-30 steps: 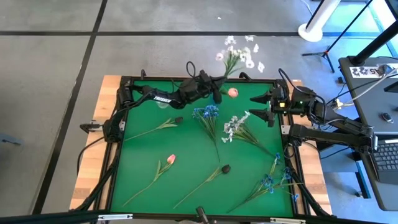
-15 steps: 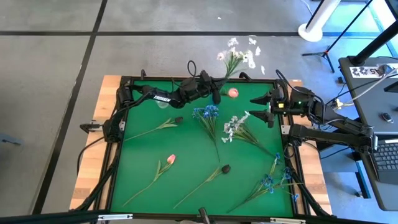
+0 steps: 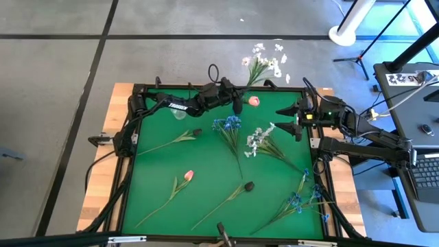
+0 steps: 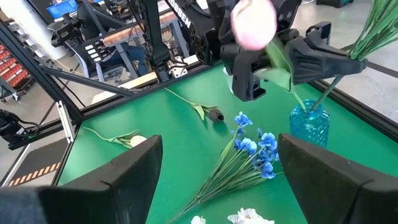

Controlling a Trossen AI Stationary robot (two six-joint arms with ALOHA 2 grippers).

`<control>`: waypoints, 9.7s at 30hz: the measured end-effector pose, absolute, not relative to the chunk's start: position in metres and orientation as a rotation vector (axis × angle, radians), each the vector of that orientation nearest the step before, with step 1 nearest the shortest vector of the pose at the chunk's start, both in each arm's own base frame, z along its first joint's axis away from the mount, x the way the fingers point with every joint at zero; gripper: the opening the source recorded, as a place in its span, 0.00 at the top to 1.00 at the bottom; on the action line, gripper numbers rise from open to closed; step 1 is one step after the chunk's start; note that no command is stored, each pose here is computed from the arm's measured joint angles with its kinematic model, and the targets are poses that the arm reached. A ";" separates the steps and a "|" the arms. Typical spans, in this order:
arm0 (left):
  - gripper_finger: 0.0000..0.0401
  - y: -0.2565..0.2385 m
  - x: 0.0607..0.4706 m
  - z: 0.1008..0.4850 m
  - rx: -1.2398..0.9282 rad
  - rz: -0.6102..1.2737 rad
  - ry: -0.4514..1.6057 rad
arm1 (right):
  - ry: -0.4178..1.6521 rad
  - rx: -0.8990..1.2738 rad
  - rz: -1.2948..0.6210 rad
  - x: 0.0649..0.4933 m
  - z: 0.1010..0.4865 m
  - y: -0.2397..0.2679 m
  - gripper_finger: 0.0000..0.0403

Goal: Sort flowers into vase by color
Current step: Put the left white flowers into the blue vase, then put the top black tulip into the transparent vase

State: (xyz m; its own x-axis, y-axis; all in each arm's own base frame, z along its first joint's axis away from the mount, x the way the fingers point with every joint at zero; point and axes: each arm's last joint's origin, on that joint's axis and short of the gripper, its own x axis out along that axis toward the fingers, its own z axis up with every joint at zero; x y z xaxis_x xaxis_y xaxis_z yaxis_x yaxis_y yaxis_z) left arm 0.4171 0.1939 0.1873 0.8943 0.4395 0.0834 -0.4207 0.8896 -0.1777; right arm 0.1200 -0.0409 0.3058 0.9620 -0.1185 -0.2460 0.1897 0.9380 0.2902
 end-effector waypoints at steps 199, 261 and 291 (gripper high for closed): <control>0.99 0.002 0.177 0.273 -0.270 0.427 0.949 | 0.390 0.381 -0.216 0.140 0.287 -0.050 0.21; 1.00 0.031 0.176 0.324 0.000 0.608 0.150 | 0.366 0.471 -0.141 0.141 0.289 -0.048 0.21; 0.93 0.105 0.144 0.247 -0.037 0.947 0.100 | 0.366 0.467 -0.152 0.141 0.289 -0.048 0.21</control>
